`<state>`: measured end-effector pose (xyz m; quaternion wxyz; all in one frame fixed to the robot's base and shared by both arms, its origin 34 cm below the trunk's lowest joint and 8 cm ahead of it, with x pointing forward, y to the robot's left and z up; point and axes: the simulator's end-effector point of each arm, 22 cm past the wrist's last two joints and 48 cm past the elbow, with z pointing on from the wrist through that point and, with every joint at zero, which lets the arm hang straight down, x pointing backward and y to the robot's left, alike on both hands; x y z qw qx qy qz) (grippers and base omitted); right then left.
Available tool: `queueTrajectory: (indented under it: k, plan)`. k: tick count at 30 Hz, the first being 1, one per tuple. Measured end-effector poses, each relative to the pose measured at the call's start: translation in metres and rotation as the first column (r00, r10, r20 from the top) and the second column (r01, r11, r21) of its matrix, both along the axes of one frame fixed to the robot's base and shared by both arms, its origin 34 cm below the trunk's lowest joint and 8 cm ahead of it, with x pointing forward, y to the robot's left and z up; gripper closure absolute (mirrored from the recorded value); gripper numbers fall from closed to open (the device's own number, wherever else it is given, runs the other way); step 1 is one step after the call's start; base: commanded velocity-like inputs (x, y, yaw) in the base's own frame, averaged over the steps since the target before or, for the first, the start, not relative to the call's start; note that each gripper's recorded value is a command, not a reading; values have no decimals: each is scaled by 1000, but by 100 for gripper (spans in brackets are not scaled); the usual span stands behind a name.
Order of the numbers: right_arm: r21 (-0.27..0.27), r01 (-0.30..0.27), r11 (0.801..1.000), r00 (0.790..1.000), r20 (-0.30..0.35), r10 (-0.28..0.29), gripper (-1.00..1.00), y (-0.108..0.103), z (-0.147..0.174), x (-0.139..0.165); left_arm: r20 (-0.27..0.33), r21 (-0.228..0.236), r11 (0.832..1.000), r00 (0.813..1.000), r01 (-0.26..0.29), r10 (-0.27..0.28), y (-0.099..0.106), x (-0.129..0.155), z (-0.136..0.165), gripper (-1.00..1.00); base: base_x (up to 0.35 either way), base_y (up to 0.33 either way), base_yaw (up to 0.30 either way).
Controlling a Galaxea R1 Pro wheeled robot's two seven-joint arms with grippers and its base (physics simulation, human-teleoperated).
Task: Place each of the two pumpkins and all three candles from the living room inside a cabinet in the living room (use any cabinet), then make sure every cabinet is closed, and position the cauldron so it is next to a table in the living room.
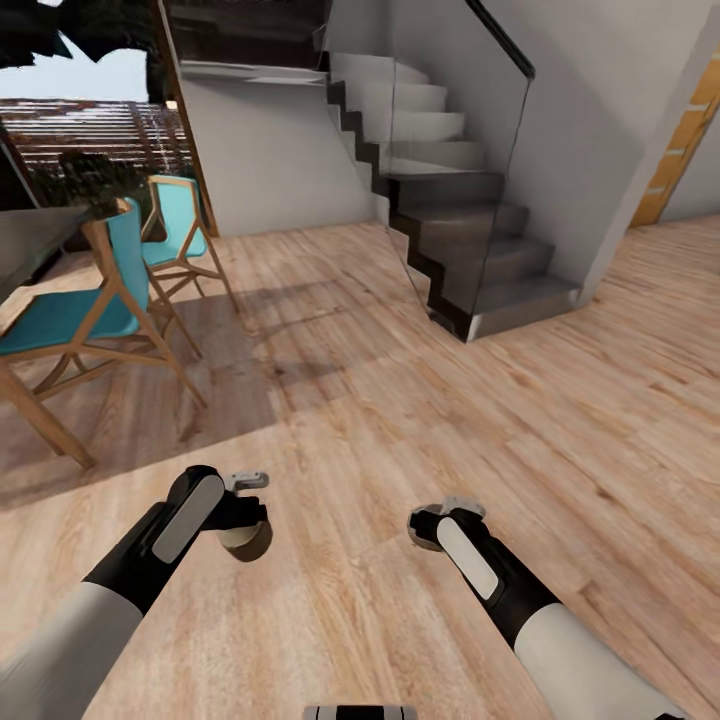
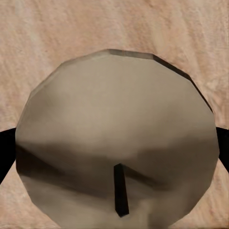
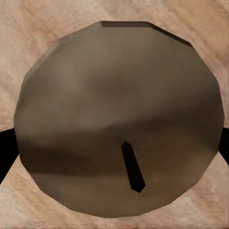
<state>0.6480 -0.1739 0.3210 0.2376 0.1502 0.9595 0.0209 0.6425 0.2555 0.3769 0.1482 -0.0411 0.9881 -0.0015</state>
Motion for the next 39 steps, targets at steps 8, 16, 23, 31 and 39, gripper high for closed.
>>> queueTrajectory:
  k: [8, 16, 23, 31, 39]
  plan:
    - [-1, -1, 1000, 1000, 1, 1, 100, 0, 0, 0, -1, 1, 1000, 1000, -1, 1, 0, 0, 0, 100, -77, 84, 291]
    - [3, -3, 1000, 1000, 3, 3, 100, 4, 2, 0, 2, -4, 1000, 1000, -2, 2, -1, 0, 1, 100, -6, 28, 289]
    - [0, -14, 1000, 1000, 7, 14, 100, 7, 4, 0, 6, -5, 1000, 1000, -2, 2, -1, 1, 4, 100, 0, 2, 280]
    - [-10, -38, 999, 999, 13, 38, 100, 11, 7, 0, 12, -6, 1000, 1000, -2, 2, -1, 2, 7, 100, 0, 0, 276]
    - [-11, -39, 999, 999, 20, 39, 100, 12, 10, 1, 18, -5, 1000, 1000, -1, 1, -1, 2, 11, 100, 0, 0, 274]
